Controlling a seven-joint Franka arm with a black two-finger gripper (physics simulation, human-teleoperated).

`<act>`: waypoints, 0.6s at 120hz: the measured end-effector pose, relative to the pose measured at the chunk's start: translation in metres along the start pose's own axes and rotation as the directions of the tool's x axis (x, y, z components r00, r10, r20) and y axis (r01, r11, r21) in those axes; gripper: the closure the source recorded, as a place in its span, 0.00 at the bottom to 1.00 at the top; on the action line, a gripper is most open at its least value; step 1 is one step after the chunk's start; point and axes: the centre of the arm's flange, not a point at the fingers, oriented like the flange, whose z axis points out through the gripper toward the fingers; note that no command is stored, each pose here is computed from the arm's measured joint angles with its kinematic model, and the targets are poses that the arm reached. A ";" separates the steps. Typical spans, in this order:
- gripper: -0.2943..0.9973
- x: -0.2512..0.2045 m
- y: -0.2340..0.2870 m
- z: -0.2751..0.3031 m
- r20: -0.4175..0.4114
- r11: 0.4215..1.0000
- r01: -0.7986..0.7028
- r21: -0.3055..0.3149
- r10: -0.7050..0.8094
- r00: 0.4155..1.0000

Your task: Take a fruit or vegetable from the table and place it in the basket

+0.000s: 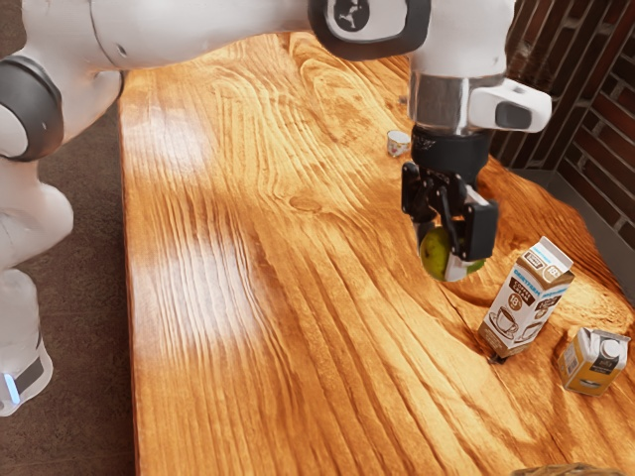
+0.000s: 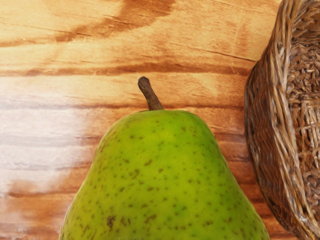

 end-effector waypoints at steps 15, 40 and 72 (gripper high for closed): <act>0.50 -0.029 0.050 0.014 0.018 0.997 -0.064 -0.043 0.065 0.998; 0.48 -0.033 0.089 0.040 0.048 0.983 -0.054 -0.177 0.063 0.997; 0.50 -0.023 0.135 0.128 0.107 0.954 -0.024 -0.299 0.058 0.993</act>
